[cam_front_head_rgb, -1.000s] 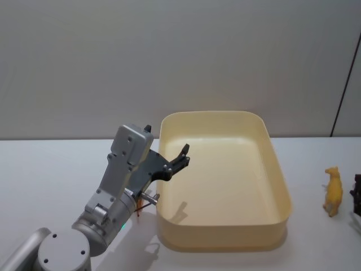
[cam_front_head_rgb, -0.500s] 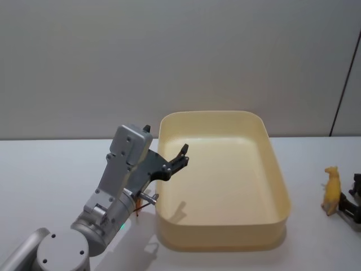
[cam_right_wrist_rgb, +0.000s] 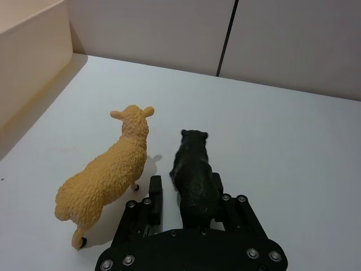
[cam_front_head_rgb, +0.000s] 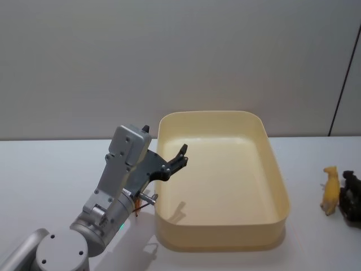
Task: Pick up the toy alternately with two hands and place it into the central storage box.
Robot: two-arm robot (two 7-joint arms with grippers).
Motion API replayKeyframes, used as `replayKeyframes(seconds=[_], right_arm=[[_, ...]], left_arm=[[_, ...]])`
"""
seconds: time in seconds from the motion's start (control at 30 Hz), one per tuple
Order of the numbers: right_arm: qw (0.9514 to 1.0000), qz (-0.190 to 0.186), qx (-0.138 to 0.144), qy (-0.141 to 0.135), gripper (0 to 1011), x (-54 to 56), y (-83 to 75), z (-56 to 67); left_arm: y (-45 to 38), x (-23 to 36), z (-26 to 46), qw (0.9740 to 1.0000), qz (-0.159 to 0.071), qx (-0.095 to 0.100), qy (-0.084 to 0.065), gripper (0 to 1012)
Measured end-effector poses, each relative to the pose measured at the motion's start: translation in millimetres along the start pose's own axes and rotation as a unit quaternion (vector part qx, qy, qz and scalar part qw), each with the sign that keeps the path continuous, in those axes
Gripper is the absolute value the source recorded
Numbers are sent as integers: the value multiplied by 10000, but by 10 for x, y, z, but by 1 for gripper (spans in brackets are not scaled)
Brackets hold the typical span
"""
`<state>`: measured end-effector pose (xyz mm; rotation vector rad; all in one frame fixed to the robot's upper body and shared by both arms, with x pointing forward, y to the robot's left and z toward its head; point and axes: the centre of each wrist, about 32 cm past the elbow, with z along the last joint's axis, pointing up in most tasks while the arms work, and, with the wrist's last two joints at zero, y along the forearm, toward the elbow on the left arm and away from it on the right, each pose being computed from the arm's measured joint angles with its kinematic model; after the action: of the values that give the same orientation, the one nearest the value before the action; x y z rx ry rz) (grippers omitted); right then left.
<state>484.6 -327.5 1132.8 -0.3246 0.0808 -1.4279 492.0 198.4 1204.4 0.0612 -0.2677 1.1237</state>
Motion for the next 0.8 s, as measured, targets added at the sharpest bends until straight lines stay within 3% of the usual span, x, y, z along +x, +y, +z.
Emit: replayKeyframes(seconds=[0.3, 0.53, 0.8], right_arm=[[10000, -35, 68, -6, 260, -16, -13, -7], [9994, -197, 281, -24, 250, -32, -44, 16], [9963, -462, 719, -79, 250, -30, -86, 127]], left_arm=[[0, 0, 0, 10000, 0, 0, 0, 1001], [0, 0, 0, 10000, 0, 0, 0, 1001], [0, 0, 0, 10000, 0, 0, 0, 1001]])
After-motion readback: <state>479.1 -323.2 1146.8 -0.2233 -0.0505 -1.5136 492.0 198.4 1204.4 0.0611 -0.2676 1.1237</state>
